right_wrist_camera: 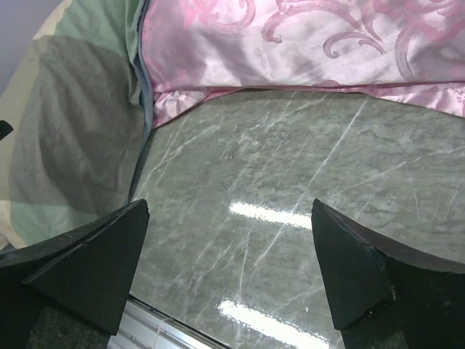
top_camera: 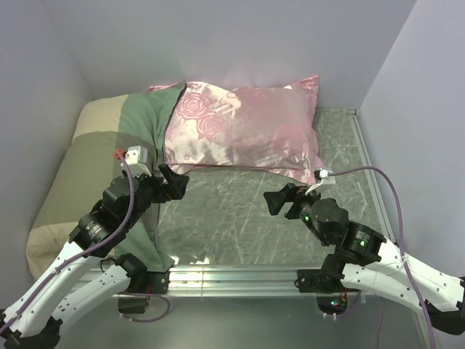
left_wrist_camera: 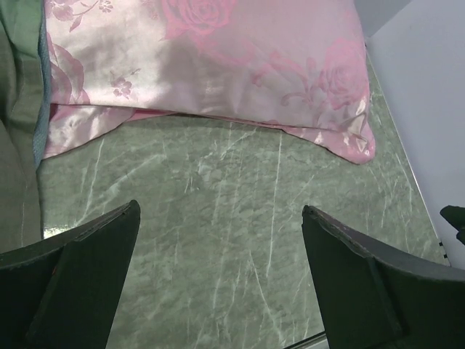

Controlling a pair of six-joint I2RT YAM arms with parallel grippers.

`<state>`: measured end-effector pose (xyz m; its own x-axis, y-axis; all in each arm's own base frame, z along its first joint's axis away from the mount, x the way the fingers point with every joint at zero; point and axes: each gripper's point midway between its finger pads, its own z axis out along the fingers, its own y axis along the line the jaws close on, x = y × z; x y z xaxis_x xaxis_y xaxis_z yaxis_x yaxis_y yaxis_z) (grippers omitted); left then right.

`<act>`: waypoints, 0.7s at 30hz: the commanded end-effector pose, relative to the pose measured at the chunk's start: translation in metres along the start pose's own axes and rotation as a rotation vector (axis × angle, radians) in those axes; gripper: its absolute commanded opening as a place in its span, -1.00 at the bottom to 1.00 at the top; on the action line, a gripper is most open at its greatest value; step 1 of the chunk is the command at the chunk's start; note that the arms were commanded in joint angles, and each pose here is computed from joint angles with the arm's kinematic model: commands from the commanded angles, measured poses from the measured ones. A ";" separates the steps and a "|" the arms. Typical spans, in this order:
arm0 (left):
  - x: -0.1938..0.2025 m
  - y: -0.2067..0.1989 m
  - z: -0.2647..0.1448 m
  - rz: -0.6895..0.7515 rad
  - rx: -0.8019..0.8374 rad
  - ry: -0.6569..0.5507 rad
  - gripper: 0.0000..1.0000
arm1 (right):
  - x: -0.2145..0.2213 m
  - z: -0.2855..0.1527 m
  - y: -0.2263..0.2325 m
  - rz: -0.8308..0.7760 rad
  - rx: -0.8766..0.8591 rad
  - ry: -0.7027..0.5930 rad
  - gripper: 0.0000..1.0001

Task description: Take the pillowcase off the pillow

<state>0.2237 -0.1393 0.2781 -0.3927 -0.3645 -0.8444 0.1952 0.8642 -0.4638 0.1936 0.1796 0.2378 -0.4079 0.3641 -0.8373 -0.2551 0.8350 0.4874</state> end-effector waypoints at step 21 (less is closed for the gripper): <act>-0.118 0.086 -0.018 0.024 -0.875 -0.359 0.99 | -0.001 0.013 0.040 -0.005 -0.110 0.039 0.99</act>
<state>0.2731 -0.0653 0.3278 -0.1871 -0.4315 -0.8825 -0.3658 0.8643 -0.3451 0.1931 0.1980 0.2280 -0.4581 0.3025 -0.8359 -0.2927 0.8365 0.4632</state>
